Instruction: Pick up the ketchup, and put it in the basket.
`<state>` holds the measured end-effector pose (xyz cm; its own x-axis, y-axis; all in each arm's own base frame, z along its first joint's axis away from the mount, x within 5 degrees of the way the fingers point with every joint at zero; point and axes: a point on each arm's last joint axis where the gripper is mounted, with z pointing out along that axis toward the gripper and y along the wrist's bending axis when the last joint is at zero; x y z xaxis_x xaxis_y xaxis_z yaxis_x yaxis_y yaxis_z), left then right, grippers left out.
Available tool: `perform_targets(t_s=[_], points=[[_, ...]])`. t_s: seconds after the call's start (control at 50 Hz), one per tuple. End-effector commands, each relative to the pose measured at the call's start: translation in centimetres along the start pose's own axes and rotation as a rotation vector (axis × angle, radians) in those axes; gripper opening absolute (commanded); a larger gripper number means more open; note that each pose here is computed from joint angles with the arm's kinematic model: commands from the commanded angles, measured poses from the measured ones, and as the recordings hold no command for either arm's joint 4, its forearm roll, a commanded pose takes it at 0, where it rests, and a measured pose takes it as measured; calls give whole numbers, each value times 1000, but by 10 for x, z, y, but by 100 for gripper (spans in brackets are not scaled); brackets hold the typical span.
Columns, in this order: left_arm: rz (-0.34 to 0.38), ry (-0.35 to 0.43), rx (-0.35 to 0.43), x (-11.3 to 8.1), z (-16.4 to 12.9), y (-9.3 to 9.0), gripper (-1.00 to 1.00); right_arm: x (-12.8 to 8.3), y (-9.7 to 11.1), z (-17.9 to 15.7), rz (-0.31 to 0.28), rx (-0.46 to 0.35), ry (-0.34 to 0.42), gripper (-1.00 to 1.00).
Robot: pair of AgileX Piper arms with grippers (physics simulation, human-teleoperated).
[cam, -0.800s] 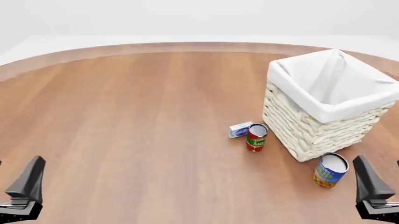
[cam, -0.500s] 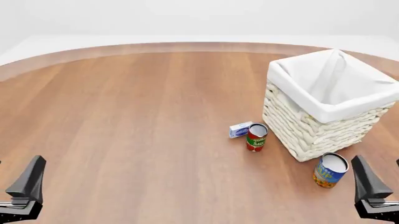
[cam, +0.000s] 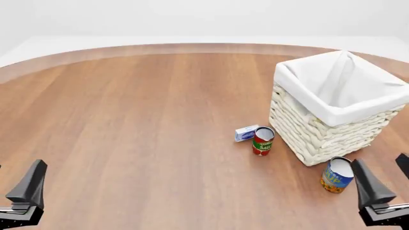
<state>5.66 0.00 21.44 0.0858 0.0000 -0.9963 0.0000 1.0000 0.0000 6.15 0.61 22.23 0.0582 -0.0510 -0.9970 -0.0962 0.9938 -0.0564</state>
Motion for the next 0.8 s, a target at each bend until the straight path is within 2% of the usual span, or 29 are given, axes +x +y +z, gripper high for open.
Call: perform_targets(t_s=[0.02, 0.12, 0.52, 0.64, 0.66, 0.8], points=[[0, 0, 0, 0, 0, 0, 100, -8, 6, 3, -25, -97, 7, 100], [0, 0, 0, 0, 0, 0, 100, -9, 7, 4, -15, -117, 11, 100], [0, 0, 0, 0, 0, 0, 100, -20, 21, 21, -69, -261, -9, 100], [0, 0, 0, 0, 0, 0, 100, -24, 25, 24, -60, -305, -11, 100], [0, 0, 0, 0, 0, 0, 100, -25, 28, 26, -66, -332, -9, 100], [0, 0, 0, 0, 0, 0, 100, -30, 31, 27, -82, -360, -21, 100]])
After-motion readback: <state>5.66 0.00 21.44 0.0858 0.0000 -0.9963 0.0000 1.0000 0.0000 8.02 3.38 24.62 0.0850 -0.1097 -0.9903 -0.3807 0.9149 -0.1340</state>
